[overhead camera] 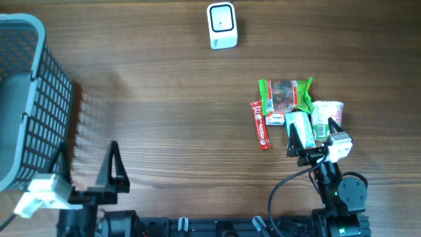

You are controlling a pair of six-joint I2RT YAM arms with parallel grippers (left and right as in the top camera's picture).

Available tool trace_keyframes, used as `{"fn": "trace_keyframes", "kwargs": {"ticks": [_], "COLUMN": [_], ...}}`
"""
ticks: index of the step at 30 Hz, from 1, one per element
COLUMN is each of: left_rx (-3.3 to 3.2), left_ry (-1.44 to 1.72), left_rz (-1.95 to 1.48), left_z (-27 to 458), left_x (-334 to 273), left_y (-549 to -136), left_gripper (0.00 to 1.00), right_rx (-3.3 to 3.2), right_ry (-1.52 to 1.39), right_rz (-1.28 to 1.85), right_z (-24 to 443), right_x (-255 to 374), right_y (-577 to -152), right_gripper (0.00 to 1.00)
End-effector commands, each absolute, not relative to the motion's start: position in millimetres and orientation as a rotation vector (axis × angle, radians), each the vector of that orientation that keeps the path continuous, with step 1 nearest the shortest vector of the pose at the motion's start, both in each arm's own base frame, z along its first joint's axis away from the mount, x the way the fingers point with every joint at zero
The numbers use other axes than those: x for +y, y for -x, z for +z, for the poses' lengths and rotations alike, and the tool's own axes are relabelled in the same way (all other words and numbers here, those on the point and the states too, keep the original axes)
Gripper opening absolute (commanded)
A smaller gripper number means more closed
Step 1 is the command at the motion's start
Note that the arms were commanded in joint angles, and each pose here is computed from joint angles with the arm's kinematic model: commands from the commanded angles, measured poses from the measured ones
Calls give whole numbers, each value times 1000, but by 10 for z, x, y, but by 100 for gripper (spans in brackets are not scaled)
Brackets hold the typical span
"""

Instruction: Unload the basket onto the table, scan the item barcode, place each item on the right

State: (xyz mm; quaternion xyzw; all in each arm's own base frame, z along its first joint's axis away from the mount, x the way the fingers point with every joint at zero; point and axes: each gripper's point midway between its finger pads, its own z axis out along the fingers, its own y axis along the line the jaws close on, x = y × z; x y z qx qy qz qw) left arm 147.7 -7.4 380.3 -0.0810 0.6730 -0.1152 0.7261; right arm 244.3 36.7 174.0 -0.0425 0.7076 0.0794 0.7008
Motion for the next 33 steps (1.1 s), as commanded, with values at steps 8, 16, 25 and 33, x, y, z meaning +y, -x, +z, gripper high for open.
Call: {"fn": "trace_keyframes", "kwargs": {"ticks": [8,16,25,33], "left_rx": [1059,1278,1605,1631], "left_ry": [12,49,15,-70], "left_rz": [-311,-324,-241,-158], "left_z": [3602,2584,1677,1604], "left_x": [-221,-215,-217,-216], "left_y": [-1874,-2310,-2448,-2445], "left_gripper": [100,100,100,100], "right_rx": [1566,1566,1566,1566], "right_ry": [97,97,97,97], "right_rz": [183,183,183,183], "right_z": [1761,1761,1761,1761], "right_x": [373,373,373,373], "right_y": [-2438,-2438,-2438,-2438], "right_gripper": [100,100,100,100]}}
